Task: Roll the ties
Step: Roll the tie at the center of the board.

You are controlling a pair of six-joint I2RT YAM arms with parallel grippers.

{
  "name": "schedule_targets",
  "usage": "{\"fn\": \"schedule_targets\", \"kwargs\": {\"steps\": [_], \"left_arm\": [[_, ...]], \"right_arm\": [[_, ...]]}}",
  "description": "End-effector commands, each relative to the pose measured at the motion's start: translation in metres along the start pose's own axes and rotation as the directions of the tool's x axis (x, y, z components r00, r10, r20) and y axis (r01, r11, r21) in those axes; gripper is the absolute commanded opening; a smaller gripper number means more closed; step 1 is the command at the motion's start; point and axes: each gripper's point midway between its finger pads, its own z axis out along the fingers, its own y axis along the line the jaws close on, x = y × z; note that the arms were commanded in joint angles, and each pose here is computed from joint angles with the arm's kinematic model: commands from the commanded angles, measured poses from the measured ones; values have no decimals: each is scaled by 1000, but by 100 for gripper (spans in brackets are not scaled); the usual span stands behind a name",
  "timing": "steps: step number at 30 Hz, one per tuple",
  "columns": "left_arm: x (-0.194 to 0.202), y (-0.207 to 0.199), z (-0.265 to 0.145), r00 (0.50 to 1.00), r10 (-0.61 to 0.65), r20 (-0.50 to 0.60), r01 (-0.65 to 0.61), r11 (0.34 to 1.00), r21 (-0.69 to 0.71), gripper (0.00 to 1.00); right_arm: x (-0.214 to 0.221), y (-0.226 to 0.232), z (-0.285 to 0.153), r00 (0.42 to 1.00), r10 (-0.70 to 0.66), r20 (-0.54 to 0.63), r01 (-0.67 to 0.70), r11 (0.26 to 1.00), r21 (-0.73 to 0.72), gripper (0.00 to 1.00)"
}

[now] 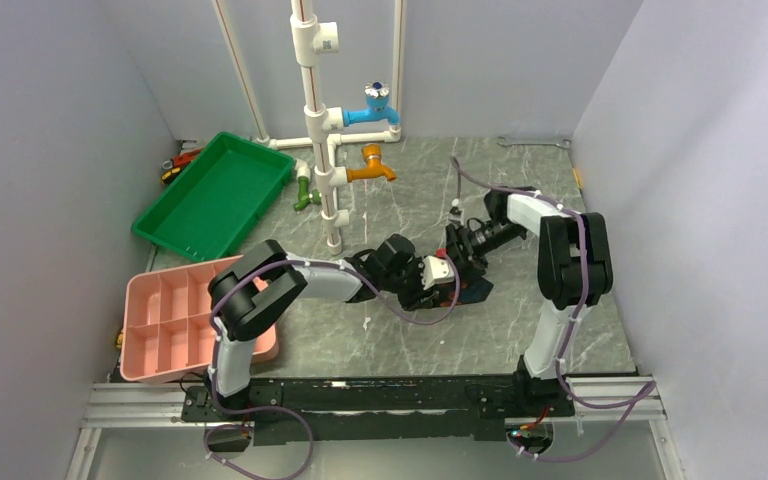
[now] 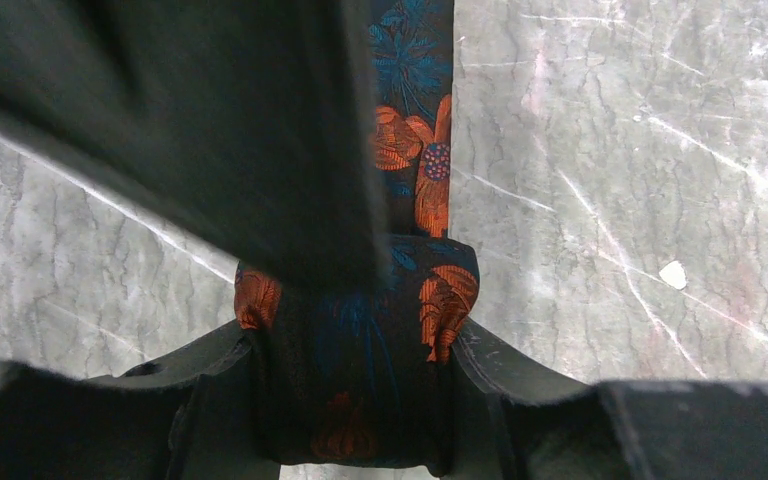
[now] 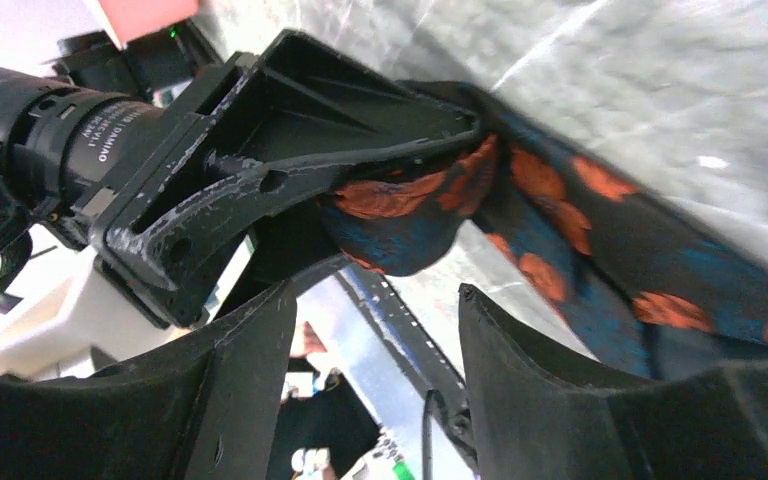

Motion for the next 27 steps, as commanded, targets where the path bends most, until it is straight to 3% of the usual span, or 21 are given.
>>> {"fn": "schedule_targets", "kwargs": {"steps": [1, 10, 15, 16, 20, 22, 23, 26, 27], "left_arm": [[94, -17, -6, 944, -69, -324, 74, 997, 5, 40], [95, -23, -7, 945, -60, -321, 76, 996, 38, 41], [92, -27, -5, 950, -65, -307, 87, 994, 61, 43], [92, -29, -5, 952, -61, -301, 85, 994, 68, 43], [90, -30, -4, 954, -54, -294, 82, 993, 82, 43], [91, -30, -3, 953, -52, -298, 81, 993, 86, 43], [90, -30, -3, 954, -49, -297, 79, 993, 87, 44], [89, -29, -4, 954, -49, -294, 76, 994, 82, 46], [87, -29, -5, 957, -53, -285, 79, 994, 79, 49]], "right_arm": [[5, 22, 17, 1000, 7, -6, -8, 995, -104, 60], [1, -6, 43, 1000, 21, -5, -21, 998, -52, 46], [-4, -24, 47, 999, 40, -11, -40, 999, -10, 24], [-4, -27, 47, 999, 46, -9, -46, 999, -2, 24], [-8, -32, 45, 999, 47, 13, -48, 999, 20, 45], [-13, -30, 45, 999, 37, 33, -38, 999, 11, 44], [-15, -28, 45, 999, 34, 40, -34, 999, 0, 39], [-12, -29, 46, 999, 31, 30, -31, 1000, -6, 5], [-9, -34, 46, 999, 31, 16, -31, 999, 16, 0]]}}
